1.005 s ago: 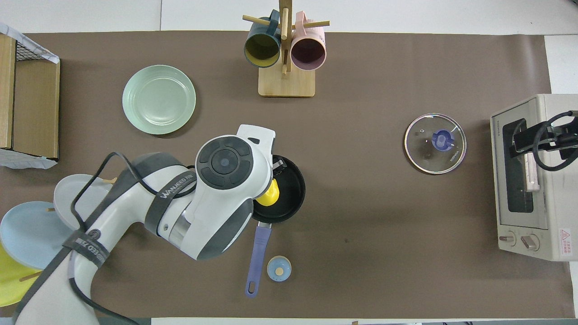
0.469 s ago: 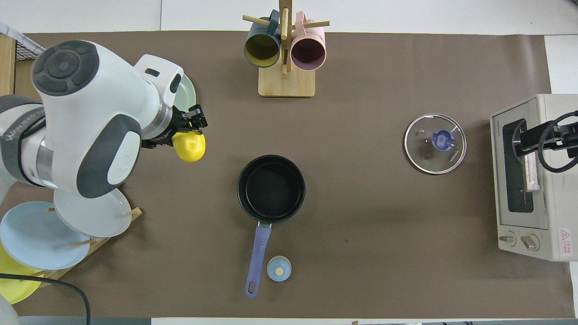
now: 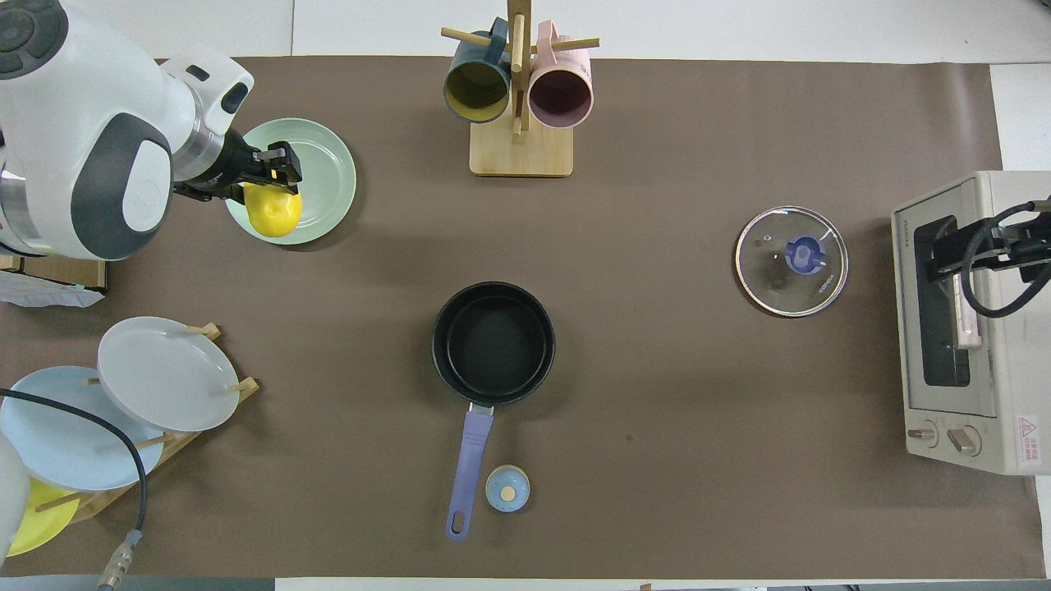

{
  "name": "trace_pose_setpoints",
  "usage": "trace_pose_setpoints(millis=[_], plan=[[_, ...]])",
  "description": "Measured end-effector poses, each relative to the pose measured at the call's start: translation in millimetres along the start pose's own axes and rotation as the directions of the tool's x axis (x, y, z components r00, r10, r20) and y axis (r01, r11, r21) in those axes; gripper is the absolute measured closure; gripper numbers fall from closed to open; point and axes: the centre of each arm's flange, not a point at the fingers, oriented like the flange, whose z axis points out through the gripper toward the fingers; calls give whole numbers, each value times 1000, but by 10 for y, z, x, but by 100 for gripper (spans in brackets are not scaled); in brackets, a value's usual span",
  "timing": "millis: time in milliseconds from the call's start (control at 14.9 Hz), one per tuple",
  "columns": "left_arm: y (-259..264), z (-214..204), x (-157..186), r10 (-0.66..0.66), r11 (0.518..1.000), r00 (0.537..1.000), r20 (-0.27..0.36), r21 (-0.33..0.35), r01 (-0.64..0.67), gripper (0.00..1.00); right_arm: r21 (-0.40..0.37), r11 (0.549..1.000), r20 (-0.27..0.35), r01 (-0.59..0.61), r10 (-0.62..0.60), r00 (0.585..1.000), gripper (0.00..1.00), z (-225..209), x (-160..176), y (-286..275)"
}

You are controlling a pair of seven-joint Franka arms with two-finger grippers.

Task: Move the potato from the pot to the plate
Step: 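Lift the potato and carry it over the green plate with the left gripper, then lower the potato onto the plate and open the left gripper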

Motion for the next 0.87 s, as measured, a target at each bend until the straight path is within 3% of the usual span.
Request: trace_pose_setpoints(millis=[402,670,804,871], plan=[[-136,927,435,64,998,996,-68,1,-64,37,-4,1000,-1,2,-2,1000,0,-20,-11,-6],[-161,1049,488,90,996,992,-91,5,-90,37,-6,1000,-24,1,-1,1000,0,-57,-3,0],[-168,1049,490,94,996,991,-91,6,-94,37,-22,1000,-2,1,-1,1000,0,-53,-31,5],[-168,1049,490,96,995,991,-91,6,-95,28,-29,1000,15,1,-1,1000,0,-60,-58,4]])
